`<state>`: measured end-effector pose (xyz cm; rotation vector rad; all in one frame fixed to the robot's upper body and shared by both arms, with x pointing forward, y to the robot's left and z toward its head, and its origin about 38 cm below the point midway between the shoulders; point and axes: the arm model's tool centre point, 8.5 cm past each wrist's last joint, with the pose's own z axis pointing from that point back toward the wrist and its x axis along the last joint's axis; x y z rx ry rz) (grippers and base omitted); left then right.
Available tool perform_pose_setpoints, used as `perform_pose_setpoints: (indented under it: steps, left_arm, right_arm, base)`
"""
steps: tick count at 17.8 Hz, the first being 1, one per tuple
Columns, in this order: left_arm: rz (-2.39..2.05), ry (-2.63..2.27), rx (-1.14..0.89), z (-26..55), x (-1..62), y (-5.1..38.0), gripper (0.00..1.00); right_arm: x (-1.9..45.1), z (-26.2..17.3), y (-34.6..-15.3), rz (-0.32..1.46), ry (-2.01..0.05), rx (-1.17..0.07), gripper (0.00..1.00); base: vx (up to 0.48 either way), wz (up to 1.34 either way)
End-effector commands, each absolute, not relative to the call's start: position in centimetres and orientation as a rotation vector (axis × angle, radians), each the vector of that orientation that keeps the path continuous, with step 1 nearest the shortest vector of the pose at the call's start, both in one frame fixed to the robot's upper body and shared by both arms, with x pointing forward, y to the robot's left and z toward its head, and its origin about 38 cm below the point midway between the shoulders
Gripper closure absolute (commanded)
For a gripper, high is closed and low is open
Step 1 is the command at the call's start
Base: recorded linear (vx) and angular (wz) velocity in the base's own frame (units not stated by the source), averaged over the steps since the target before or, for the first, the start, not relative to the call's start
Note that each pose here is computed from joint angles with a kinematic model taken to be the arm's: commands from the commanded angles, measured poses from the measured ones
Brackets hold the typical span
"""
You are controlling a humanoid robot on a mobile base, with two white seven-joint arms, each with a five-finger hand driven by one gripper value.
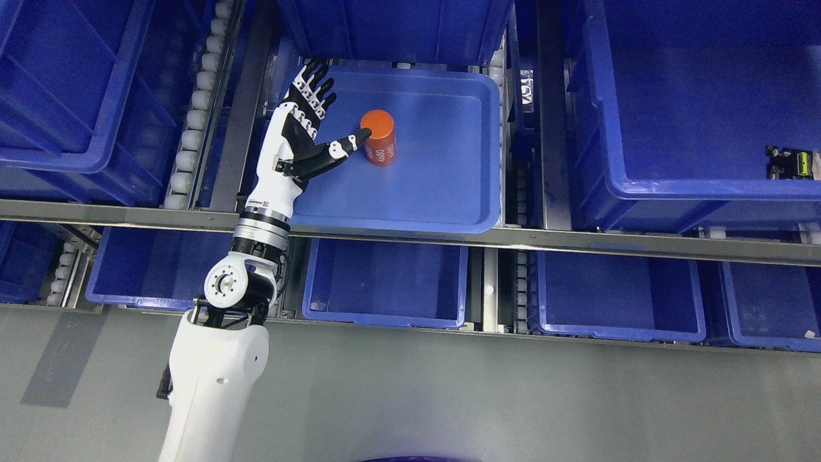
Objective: Grab orange capacitor from left shelf to right desk
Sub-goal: 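Reach the left hand around the orange capacitor in the blue bin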
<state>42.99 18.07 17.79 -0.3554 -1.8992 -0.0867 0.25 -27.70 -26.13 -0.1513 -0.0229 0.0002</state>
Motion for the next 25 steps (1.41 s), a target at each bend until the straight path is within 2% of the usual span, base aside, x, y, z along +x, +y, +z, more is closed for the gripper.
perform_pose_setpoints:
  steps: [1,5,8,10,16,22,25]
  left_arm:
    - [-0.085,-1.983,-0.336,20.3,41.1,19.5,0.0]
    - [-0.112,-1.988,-0.311,20.5,41.2,20.3,0.0]
    - [-0.312,-1.961,-0.282,20.3,40.9,22.5,0.0]
    - [-0.426,-1.921,-0.324,19.6,40.8,22.4,0.0]
    - [-0.477,-1.745,-0.275,15.6,45.7,21.9,0.01]
    - [-0.6,-1.672,-0.369,14.6,47.2,17.5,0.02]
    - [-0.606,-1.645,-0.386,13.8,47.4,16.6,0.02]
  right_arm:
    - [-0.6,-26.0,-28.8,-0.004,-0.018,-0.169,0.0]
    - [-0.6,-26.0,-28.8,-0.004,-0.018,-0.169,0.0]
    - [-0.5,-26.0,-28.8,-0.004,-0.019,-0.169,0.0]
    - [-0.6,-26.0,-28.8,-0.004,-0.018,-0.169,0.0]
    - [-0.5,-26.0,-28.8,-0.002,-0.019,-0.169,0.0]
    - [-0.6,-26.0,-28.8,-0.004,-0.018,-0.169,0.0]
    - [-0.5,-26.0,-28.8,-0.004,-0.019,-0.169,0.0]
  base:
    - [0.051,-0.04]
    - [0.033,-0.01]
    - [0.009,0.0]
    - [0.0,0.0]
    - [0.0,0.0]
    - [0.0,0.0]
    - [0.0,0.0]
